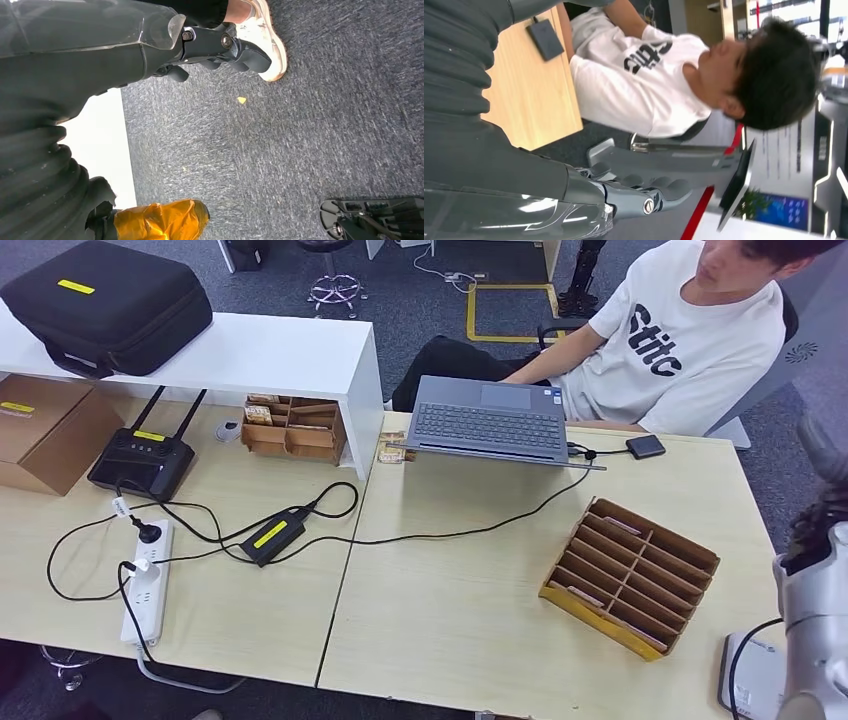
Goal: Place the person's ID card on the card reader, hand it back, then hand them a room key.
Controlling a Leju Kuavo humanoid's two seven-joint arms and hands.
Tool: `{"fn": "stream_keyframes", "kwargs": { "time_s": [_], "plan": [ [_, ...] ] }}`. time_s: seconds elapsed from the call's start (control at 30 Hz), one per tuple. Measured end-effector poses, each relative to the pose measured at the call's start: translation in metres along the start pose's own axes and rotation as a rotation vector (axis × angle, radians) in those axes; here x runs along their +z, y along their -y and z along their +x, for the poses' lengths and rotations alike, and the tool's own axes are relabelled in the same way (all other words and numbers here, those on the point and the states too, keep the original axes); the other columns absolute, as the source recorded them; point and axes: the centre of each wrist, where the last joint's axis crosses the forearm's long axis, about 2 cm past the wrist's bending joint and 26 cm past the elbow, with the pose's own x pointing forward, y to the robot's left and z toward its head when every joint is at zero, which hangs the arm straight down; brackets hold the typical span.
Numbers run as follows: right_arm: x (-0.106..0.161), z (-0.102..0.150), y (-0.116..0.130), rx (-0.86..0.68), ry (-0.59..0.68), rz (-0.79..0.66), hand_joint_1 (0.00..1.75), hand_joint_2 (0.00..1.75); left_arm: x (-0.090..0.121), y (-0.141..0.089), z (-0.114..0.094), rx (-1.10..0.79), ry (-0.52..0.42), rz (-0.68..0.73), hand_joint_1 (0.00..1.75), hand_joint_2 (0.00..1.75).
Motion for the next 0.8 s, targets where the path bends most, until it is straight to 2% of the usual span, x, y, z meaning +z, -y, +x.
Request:
{"fn": "stream_keyframes", "kwargs": {
  "time_s": [0.03, 0.17, 0.53, 0.67, 0.8],
  "plan": [
    [0.001, -0.002, 0.010, -0.014, -0.010, -0.034, 0.00, 1.75, 0.000, 0.000, 0.000, 0.001, -0.001, 0.001, 0.00, 1.75],
    [0.008, -0.010, 0.052, -0.060, -0.038, -0.167, 0.00, 0.00, 0.000, 0.000, 0.000, 0.008, -0.003, 0.004, 0.00, 1.75],
    [0.046, -0.026, 0.165, -0.150, -0.083, -0.447, 0.00, 0.00, 0.000, 0.001, -0.002, 0.030, -0.005, 0.009, 0.00, 1.75],
    [0.067, -0.031, 0.203, -0.148, -0.086, -0.532, 0.00, 1.75, 0.000, 0.001, -0.002, 0.039, -0.004, 0.010, 0.00, 1.75],
    [0.091, -0.036, 0.235, -0.139, -0.093, -0.614, 0.00, 1.75, 0.000, 0.001, -0.002, 0.051, 0.000, 0.013, 0.00, 1.75]
  ]
}}
